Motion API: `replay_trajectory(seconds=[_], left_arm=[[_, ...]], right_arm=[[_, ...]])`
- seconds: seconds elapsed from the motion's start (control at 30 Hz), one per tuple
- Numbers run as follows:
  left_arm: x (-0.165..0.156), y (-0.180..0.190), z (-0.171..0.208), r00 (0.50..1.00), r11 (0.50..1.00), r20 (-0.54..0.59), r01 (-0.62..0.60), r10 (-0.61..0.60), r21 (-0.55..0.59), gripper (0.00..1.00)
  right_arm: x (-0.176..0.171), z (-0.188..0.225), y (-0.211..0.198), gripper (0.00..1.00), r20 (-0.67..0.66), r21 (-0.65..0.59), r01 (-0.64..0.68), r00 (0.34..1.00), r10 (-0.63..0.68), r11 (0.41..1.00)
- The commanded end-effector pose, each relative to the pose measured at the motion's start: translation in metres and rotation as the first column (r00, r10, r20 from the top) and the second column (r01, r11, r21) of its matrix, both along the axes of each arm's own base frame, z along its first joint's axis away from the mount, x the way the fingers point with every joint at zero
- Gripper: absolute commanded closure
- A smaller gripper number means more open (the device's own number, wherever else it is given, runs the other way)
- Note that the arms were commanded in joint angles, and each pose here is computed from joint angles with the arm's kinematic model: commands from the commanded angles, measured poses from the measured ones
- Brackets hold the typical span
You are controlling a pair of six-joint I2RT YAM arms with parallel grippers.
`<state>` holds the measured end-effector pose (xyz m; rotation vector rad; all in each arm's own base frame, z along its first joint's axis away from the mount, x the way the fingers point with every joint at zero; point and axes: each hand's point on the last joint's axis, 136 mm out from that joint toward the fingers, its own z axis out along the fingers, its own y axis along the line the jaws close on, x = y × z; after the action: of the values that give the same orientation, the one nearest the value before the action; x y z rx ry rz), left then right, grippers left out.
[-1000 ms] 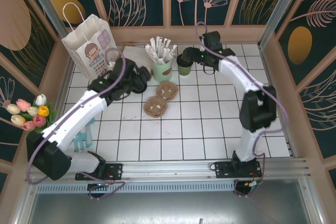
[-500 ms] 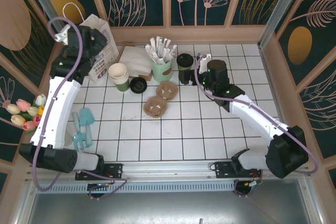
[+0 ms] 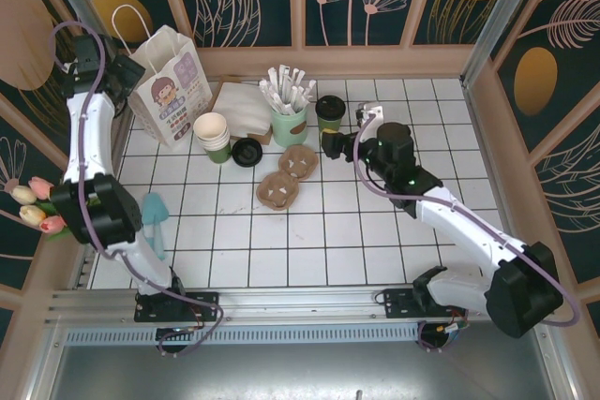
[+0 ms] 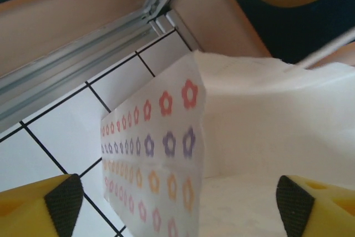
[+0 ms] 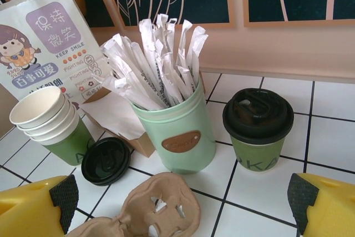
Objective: Pack the takeout coffee
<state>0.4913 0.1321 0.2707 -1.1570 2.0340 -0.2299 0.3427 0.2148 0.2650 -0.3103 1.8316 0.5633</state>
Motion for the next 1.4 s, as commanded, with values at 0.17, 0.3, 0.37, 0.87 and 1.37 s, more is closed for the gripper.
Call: replay_trajectory(seconds=[0.17, 0.3, 0.37, 0.87, 1.37], left_arm=[[0.018, -0.001, -0.012, 0.992, 0.995, -0.082, 0.098, -0.097, 0.014, 0.48], [0.016, 0.002, 0.004, 0.995, 0.995, -0.053, 0.092, -0.089, 0.049, 0.70], [0.014, 0.003, 0.011, 0.995, 0.993, -0.043, 0.096, -0.093, 0.065, 0.81], [-0.001, 0.001, 0.098, 0.982, 0.989, 0.171, 0.053, -0.076, 0.137, 1.00], [-0.038, -0.020, 0.172, 0.939, 0.988, 0.326, 0.070, -0.111, 0.134, 1.00]], right_arm=[[-0.024, -0.032, 0.024, 0.01, -0.034, -0.109, -0.193, 0.981, 0.191, 0.975], [-0.030, -0.058, 0.045, 0.01, -0.103, -0.166, -0.318, 0.947, 0.305, 0.933], [-0.031, -0.074, 0.057, 0.01, -0.142, -0.212, -0.373, 0.926, 0.349, 0.903], [-0.016, -0.162, 0.106, 0.04, -0.399, -0.386, -0.543, 0.827, 0.396, 0.746], [0.002, -0.221, 0.131, 0.19, -0.541, -0.451, -0.559, 0.791, 0.285, 0.696]])
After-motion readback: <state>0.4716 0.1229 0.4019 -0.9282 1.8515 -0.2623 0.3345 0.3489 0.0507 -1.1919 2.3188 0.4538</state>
